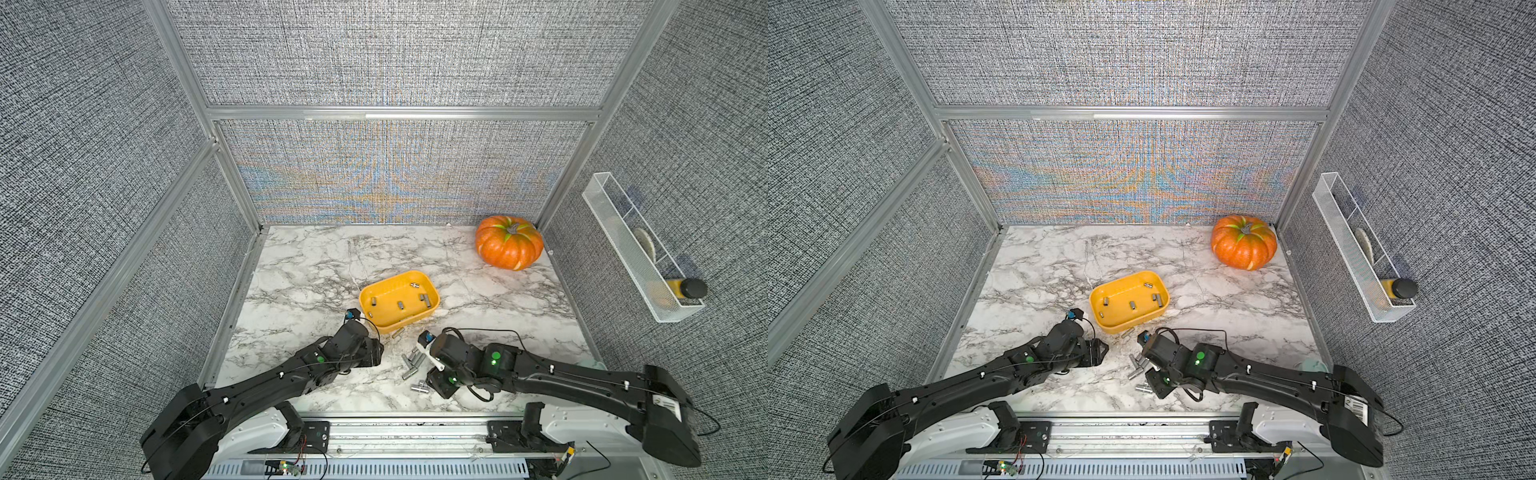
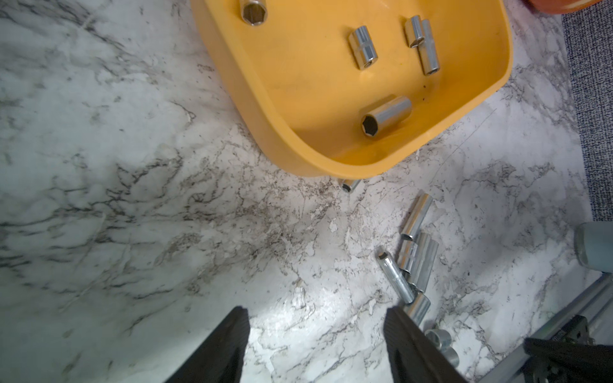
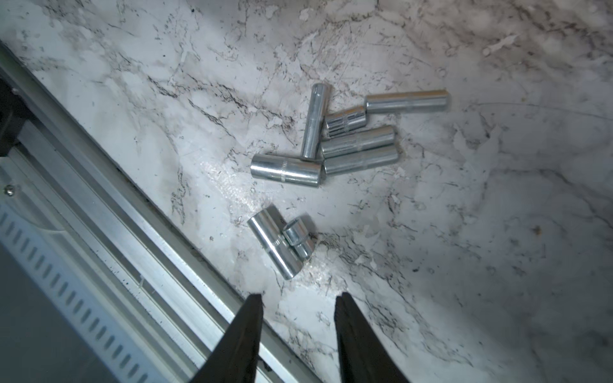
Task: Put the socket on the desktop into the storage box
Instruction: Pick up the socket head at the center of the board.
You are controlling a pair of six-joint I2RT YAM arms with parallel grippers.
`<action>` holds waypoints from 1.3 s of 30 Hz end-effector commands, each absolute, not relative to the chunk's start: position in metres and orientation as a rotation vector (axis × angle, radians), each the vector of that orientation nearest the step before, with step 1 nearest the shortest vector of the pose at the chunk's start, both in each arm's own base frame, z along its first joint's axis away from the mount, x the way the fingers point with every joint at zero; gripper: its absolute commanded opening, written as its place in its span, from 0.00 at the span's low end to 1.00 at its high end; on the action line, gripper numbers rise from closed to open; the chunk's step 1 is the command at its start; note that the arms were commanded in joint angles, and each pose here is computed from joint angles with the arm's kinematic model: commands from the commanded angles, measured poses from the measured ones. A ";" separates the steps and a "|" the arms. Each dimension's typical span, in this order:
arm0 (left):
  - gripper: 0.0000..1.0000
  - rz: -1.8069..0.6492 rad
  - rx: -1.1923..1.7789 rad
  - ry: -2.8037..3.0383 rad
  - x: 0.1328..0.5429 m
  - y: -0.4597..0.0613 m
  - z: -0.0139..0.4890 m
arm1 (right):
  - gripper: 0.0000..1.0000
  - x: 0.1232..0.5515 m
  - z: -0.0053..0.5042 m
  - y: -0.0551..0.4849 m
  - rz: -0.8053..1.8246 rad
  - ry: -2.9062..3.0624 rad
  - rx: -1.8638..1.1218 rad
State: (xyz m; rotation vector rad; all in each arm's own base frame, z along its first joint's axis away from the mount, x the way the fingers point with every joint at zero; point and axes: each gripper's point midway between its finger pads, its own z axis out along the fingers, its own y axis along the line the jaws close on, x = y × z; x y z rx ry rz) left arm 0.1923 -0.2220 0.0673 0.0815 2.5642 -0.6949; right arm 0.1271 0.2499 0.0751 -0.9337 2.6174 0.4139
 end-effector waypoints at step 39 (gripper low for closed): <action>0.70 -0.730 0.081 2.559 0.191 -0.228 0.068 | 0.29 0.137 0.030 0.259 0.300 2.649 -0.944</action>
